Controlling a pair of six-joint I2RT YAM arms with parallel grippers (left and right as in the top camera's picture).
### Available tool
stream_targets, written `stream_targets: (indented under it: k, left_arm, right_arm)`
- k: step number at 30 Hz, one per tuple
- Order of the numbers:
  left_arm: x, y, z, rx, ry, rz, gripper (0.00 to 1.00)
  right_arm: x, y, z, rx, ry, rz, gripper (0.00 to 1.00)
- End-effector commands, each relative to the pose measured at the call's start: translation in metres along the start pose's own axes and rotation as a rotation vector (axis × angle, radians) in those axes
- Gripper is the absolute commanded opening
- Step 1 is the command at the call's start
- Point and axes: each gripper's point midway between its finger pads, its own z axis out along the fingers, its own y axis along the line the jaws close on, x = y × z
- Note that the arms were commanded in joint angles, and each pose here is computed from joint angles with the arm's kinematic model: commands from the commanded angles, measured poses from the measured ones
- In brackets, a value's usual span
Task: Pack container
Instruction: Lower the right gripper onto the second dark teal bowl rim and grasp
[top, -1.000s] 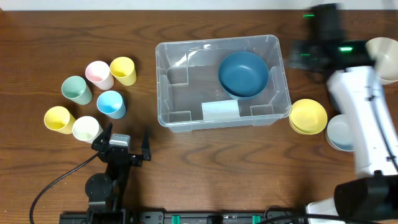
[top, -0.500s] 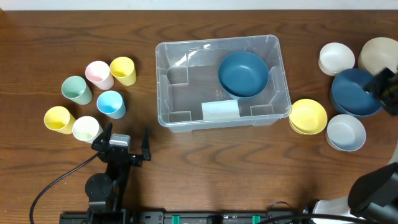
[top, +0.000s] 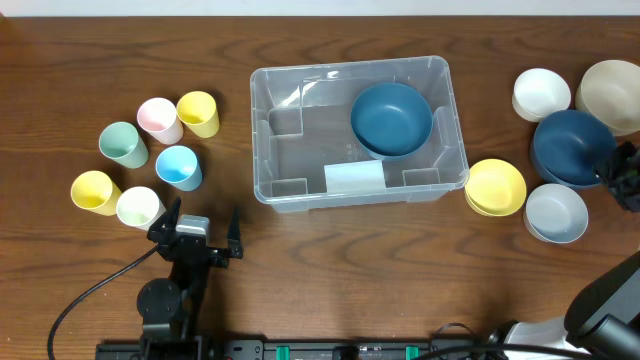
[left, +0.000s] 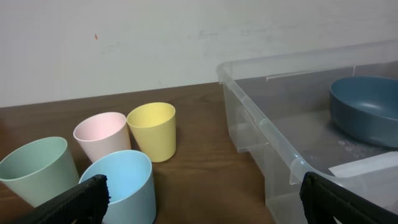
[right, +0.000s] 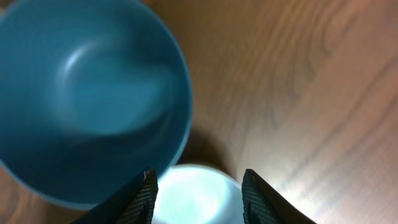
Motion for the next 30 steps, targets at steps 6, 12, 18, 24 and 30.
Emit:
stream_targets:
  k: [6, 12, 18, 24, 30]
  left_arm:
    - [0.015, -0.002, 0.001, 0.009, 0.044, -0.002, 0.98]
    - [0.016, -0.002, 0.001, 0.009, 0.044, -0.002, 0.98]
    - [0.015, -0.002, 0.001, 0.009, 0.044, -0.002, 0.98]
    - [0.016, -0.002, 0.001, 0.009, 0.044, -0.002, 0.98]
    - [0.015, -0.002, 0.001, 0.009, 0.043, -0.001, 0.98]
  right_arm:
    - [0.001, 0.001, 0.025, -0.006, -0.016, -0.033, 0.46]
    - [0.006, 0.001, 0.046, 0.008, 0.017, -0.051, 0.45]
    - [0.01, 0.002, 0.066, 0.018, 0.043, -0.054, 0.43]
    - [0.006, 0.004, 0.069, 0.012, 0.028, -0.052, 0.33]
    - [0.006, 0.004, 0.07, 0.012, 0.026, -0.052, 0.25]
